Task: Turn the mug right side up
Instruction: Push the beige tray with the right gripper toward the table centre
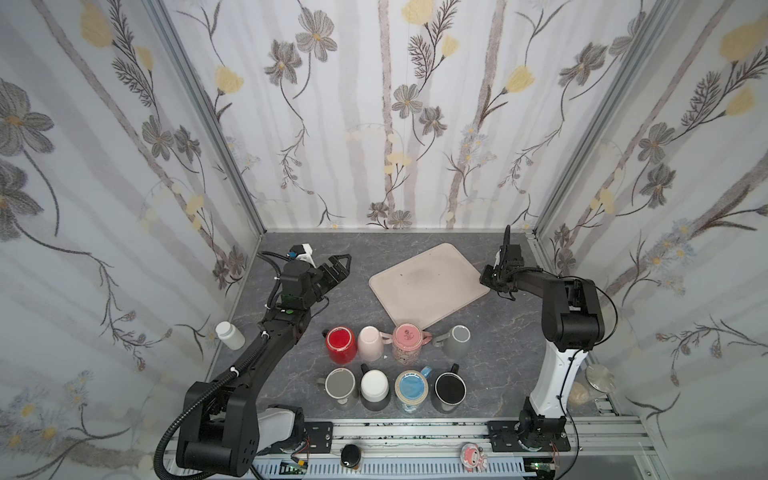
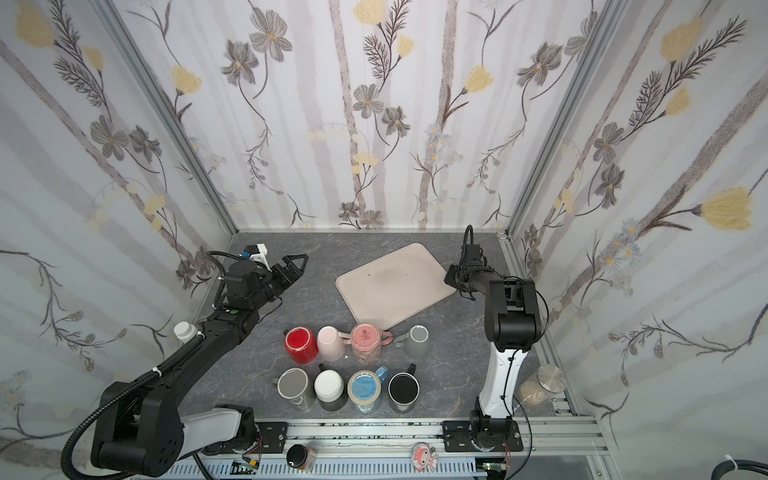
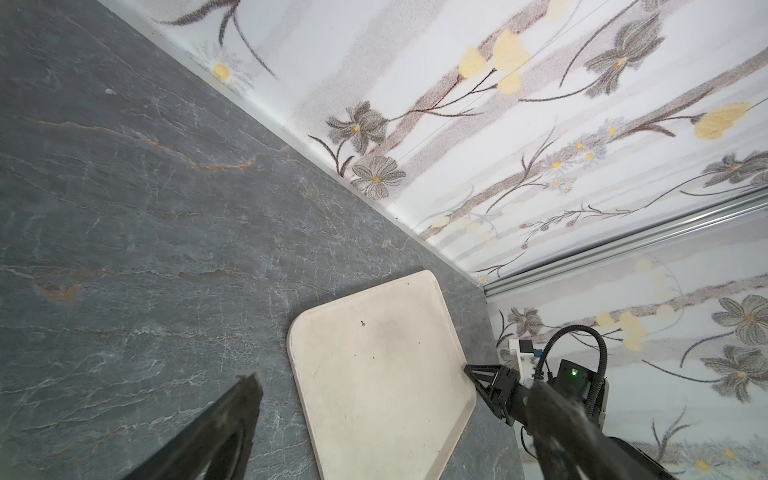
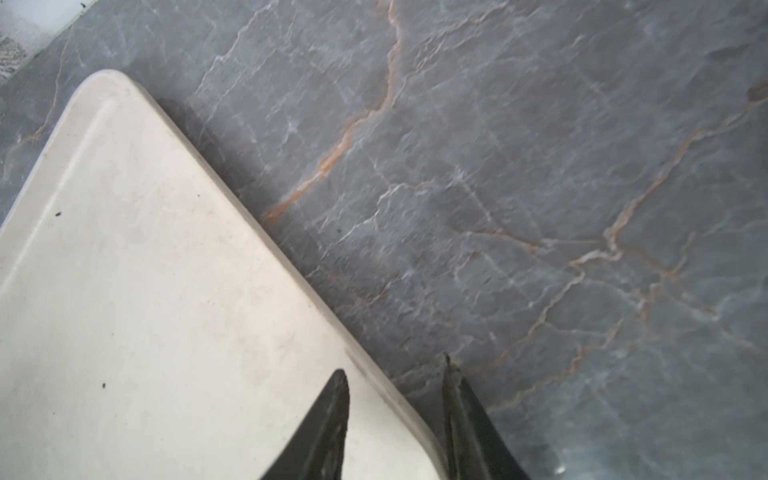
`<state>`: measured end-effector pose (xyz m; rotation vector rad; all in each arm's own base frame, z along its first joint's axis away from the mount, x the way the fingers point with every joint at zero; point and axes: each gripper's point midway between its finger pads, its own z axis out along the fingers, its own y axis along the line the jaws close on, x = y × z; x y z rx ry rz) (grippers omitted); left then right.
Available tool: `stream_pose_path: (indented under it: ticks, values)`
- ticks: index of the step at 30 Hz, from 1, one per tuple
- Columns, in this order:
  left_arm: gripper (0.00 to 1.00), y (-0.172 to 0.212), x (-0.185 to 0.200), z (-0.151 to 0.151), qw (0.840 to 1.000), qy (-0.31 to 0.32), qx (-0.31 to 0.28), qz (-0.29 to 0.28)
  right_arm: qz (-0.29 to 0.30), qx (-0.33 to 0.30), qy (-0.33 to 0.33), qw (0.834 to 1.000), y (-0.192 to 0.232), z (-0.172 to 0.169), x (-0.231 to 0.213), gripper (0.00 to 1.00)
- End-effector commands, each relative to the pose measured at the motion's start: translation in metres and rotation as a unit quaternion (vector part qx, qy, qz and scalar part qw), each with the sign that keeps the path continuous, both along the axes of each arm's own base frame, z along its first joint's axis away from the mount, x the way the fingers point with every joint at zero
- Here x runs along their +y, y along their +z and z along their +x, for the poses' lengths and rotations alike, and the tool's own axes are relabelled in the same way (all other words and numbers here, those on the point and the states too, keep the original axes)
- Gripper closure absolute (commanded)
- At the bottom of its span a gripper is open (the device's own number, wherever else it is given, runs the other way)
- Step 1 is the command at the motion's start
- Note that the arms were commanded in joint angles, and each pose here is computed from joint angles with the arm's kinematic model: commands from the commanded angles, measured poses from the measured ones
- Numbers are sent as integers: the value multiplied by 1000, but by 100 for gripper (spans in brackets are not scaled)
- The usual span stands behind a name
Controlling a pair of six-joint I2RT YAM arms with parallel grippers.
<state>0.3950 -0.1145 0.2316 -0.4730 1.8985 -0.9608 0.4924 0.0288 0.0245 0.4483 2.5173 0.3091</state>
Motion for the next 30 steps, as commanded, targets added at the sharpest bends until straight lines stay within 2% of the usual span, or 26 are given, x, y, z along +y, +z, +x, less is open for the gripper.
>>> stream_pose_path:
  ticks: [1, 8, 11, 14, 19, 23, 25, 30]
  values:
    - [0, 15, -2, 3, 1000, -5, -24, -12, -35, 46, 17, 998, -10, -22, 2, 48]
    - [0, 13, -3, 3, 1000, -7, -23, -11, -87, 26, 97, 991, 11, 3, 4, 38]
    - [0, 14, -3, 2, 1000, -8, -23, -11, -101, 42, 140, 984, 9, 7, 7, 35]
    - [0, 13, -3, 2, 1000, -8, -22, -10, -111, 62, 169, 977, 4, 10, 8, 35]
    - [0, 12, -4, 3, 1000, -10, -21, -13, -95, 67, 185, 976, 2, 17, 13, 36]
    - [0, 12, -4, 3, 1000, -10, -21, -11, -94, 77, 189, 974, -3, 21, 13, 40]
    - [0, 12, -3, 2, 1000, -9, -20, -9, -85, 79, 192, 974, -7, 21, 15, 46]
    - [0, 10, -3, 3, 1000, -7, -18, -9, -68, 92, 194, 974, -19, 17, 21, 70]
